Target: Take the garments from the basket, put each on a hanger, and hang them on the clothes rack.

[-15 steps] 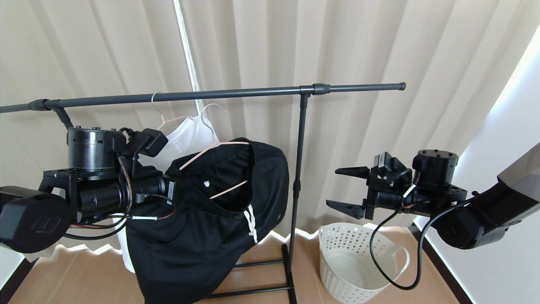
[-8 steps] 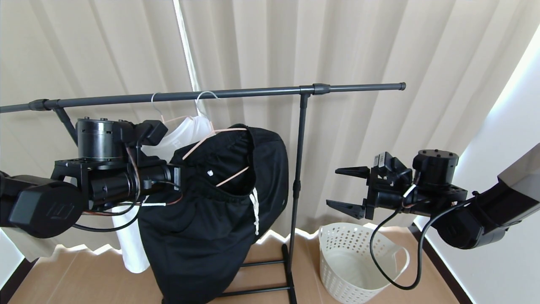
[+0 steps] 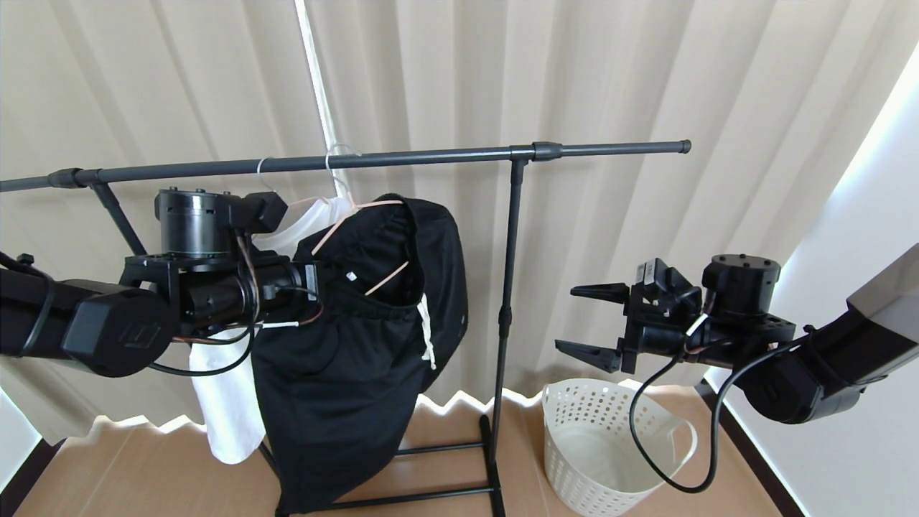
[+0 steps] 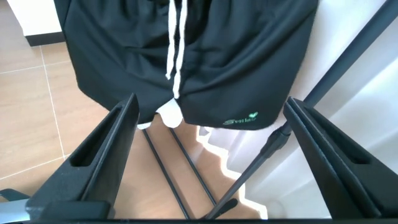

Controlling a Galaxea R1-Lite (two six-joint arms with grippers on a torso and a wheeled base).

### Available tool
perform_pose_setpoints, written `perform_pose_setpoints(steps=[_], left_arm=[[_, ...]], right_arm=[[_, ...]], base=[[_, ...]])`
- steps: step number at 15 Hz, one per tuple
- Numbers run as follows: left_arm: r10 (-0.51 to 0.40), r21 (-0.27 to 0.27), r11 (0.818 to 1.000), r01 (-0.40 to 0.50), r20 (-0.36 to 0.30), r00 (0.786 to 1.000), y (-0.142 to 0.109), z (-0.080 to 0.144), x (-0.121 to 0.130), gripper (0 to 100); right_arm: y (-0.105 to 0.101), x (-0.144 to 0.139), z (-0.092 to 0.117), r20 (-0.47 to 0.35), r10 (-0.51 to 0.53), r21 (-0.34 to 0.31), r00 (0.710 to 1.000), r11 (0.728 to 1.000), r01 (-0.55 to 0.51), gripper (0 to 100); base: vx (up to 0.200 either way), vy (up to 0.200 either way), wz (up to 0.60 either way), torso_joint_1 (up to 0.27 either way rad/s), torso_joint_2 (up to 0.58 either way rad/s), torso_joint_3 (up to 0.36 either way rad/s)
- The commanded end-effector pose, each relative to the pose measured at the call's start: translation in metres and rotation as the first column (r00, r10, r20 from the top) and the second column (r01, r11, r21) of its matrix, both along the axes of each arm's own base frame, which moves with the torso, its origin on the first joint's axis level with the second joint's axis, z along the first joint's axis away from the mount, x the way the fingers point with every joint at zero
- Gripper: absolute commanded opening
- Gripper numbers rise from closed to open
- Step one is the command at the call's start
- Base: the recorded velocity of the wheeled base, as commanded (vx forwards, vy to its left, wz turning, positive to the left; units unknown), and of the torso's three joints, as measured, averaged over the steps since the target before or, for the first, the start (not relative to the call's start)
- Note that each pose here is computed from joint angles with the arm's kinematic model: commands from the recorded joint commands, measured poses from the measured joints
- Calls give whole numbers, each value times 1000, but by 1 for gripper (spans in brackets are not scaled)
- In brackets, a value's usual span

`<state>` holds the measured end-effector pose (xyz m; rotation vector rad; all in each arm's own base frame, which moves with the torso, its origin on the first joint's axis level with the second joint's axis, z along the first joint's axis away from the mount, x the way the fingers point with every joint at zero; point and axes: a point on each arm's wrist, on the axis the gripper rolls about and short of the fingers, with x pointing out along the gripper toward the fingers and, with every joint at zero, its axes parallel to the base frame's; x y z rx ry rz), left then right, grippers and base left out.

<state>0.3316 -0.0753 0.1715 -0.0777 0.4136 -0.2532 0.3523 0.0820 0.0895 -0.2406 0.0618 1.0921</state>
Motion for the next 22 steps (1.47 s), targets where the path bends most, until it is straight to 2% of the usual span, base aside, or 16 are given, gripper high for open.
perform_pose_setpoints(steps=[1, 6, 12, 22], left_arm=[[9, 4, 1000, -9, -1, 1000, -3, -3, 8, 0], [56, 29, 998, -56, 9, 998, -11, -6, 23, 0], [118, 52, 991, -120, 40, 992, -22, -11, 52, 0], [130, 51, 990, -133, 59, 990, -30, -10, 73, 0]], right_arm=[[0, 0, 0, 0, -1, 0, 1000, 1000, 1, 100], [-1, 0, 1, 8, -2, -1, 1000, 1000, 2, 100], [-1, 1, 2, 41, -2, 4, 999, 1000, 1, 100], [-1, 1, 3, 51, -2, 5, 999, 1000, 1, 100]], base=[[0, 0, 0, 0, 0, 0], [0, 0, 0, 0, 0, 0], [0, 0, 0, 0, 0, 0], [0, 0, 0, 0, 0, 0]])
